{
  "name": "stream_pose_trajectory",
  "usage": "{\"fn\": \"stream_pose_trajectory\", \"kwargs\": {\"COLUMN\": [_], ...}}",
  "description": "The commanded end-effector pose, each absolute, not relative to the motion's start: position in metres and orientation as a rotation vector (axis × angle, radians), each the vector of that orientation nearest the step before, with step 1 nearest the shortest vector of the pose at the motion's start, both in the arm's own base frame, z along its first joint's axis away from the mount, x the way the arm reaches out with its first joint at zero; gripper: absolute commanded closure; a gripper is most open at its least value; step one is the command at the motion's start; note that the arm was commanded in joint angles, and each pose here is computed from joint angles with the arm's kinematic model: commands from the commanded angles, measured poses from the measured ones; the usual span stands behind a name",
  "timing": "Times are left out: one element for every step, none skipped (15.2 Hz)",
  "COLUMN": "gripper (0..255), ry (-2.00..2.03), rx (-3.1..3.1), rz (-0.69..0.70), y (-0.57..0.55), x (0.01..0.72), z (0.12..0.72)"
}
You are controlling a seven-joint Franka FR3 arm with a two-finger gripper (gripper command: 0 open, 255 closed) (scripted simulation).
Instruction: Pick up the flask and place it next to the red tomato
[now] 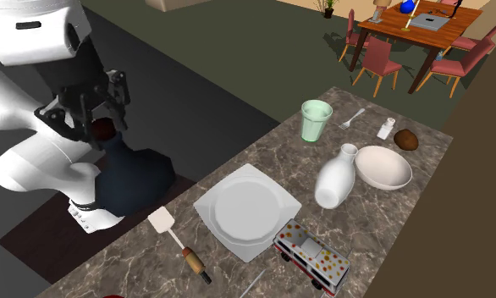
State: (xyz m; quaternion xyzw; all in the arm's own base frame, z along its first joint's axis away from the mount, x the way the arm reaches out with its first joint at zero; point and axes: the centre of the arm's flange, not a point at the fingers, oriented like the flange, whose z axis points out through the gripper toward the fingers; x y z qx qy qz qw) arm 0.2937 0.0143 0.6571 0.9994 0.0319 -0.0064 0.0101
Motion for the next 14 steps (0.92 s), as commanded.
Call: {"fn": "stream_pose_trajectory", "kwargs": {"gripper": [255, 255, 255, 255, 255, 255, 255, 255, 255, 255, 255, 255, 255, 255], "ry": [0.101, 0.101, 0.101, 0.101, 0.101, 0.101, 0.101, 0.101, 0.101, 0.101, 0.101, 0.101, 0.101, 0.101], "rx": [3.12, 3.12, 3.12, 3.12, 3.12, 3.12, 3.12, 3.12, 3.12, 3.12, 3.12, 3.12, 3.12, 3.12], "rz": [-0.019, -0.019, -0.019, -0.019, -0.019, -0.019, -0.019, -0.019, -0.019, -0.019, -0.019, -0.019, -0.019, -0.019], "y": [-0.004, -0.015, -0.025, -0.036, -0.047, -0.057, -0.068, -0.076, -0.076, -0.076, -0.076, -0.076, -0.076, -0.076], "x": [0.276, 0.269, 0.261, 0.254, 0.246, 0.238, 0.231, 0.225, 0.225, 0.225, 0.225, 0.225, 0.225, 0.225], "z": [0.662, 0.663, 0.665, 0.667, 0.669, 0.671, 0.673, 0.674, 0.669, 0.664, 0.658, 0.653, 0.648, 0.643]}}
